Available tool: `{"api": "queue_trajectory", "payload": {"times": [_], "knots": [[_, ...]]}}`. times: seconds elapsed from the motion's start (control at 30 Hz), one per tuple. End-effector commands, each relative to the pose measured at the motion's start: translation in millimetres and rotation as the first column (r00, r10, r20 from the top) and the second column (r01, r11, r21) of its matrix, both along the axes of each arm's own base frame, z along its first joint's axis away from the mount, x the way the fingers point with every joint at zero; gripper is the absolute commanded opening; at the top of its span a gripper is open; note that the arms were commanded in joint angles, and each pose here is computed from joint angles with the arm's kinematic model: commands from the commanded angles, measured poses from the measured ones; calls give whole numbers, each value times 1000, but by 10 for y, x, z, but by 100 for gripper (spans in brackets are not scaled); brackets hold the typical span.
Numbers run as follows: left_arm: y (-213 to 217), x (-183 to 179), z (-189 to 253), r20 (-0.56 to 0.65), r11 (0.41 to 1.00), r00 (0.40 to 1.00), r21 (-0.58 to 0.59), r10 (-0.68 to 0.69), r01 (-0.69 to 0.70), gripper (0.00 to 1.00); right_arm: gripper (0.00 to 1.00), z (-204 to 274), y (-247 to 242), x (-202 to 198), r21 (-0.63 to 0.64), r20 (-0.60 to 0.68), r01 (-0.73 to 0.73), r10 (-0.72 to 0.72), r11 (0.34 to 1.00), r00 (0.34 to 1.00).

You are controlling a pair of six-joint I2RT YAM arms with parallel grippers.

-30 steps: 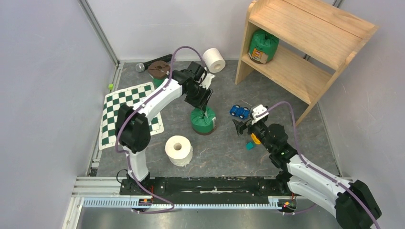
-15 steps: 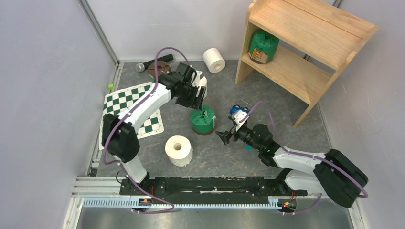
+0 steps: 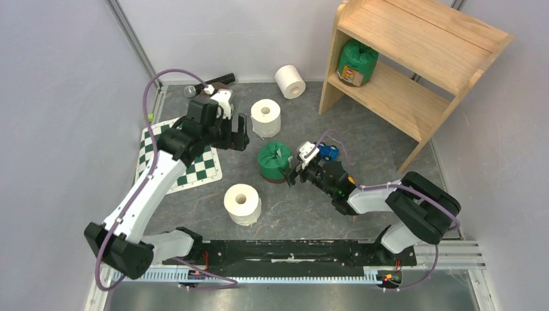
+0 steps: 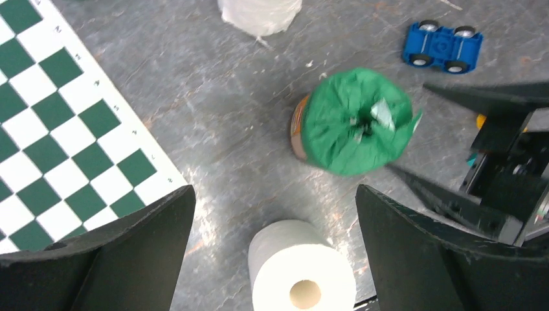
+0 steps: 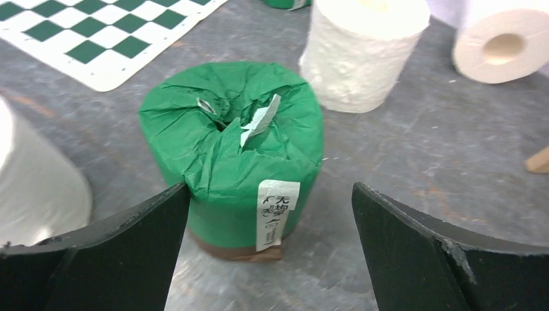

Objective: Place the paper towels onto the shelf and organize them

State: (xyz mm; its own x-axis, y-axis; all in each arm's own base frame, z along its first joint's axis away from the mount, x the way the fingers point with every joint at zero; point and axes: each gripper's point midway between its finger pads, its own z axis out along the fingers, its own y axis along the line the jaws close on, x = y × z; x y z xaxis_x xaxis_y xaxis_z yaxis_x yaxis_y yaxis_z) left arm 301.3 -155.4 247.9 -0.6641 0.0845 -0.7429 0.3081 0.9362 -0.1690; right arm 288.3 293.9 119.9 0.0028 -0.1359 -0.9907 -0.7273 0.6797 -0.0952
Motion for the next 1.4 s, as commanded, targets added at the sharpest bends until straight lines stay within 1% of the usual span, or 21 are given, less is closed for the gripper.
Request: {"api": "queue_trajectory", "payload": {"times": [0.0, 0.13, 0.27, 0.33, 0.4, 0.47, 0.57, 0.67, 0.77, 0.83, 0.93, 0.97, 1.1, 1.2, 1.37], "knots": [[246, -116, 4, 54, 994, 993, -9, 107, -106, 100, 98, 268, -148, 509, -44, 143, 183, -175, 982, 974], [350, -259, -74, 57, 993, 991, -5, 122, -122, 100, 98, 309, -335, 914, -79, 190, 281, -263, 956, 946], [398, -357, -96, 64, 992, 990, -13, 127, -127, 100, 98, 344, -643, 1311, -127, 241, 396, -359, 909, 902], [409, -379, -125, 63, 992, 990, -8, 124, -124, 100, 98, 364, -786, 1426, -121, 239, 440, -404, 890, 883], [397, -367, -157, 59, 993, 992, -4, 115, -115, 100, 98, 354, -906, 1460, -115, 224, 472, -440, 874, 870], [336, -316, -184, 53, 996, 995, 2, 84, -84, 100, 98, 376, -944, 1396, -114, 218, 470, -439, 875, 872], [262, -144, -209, 51, 998, 998, 47, 35, -38, 100, 98, 417, -942, 1162, -79, 188, 416, -396, 906, 899], [181, 126, -191, 46, 994, 999, 111, -10, 5, 99, 98, 489, -972, 925, -29, 152, 377, -369, 926, 917], [36, 429, -166, 40, 986, 996, 155, -75, 68, 96, 98, 497, -983, 690, -24, 125, 325, -319, 946, 939], [-90, 617, -236, 7, 977, 992, 174, -126, 122, 94, 98, 500, -986, 560, -28, 112, 297, -292, 955, 950], [-283, 829, -290, -32, 953, 973, 198, -227, 229, 91, 98, 420, -996, 388, -47, 84, 266, -261, 963, 962], [-317, 878, -363, -59, 943, 967, 212, -248, 255, 91, 98, 422, -1007, 345, -45, 81, 263, -259, 964, 962], [-524, 1059, -475, -94, 896, 933, 259, -348, 361, 89, 98, 385, -1026, 184, -38, 55, 248, -245, 968, 968], [-694, 1208, -557, -95, 869, 914, 283, -395, 405, 85, 98, 365, -1015, 96, -37, 44, 235, -234, 971, 971], [-837, 1331, -794, -158, 830, 885, 309, -438, 465, 81, 98, 340, -994, 16, -58, 38, 220, -218, 974, 975]]}}
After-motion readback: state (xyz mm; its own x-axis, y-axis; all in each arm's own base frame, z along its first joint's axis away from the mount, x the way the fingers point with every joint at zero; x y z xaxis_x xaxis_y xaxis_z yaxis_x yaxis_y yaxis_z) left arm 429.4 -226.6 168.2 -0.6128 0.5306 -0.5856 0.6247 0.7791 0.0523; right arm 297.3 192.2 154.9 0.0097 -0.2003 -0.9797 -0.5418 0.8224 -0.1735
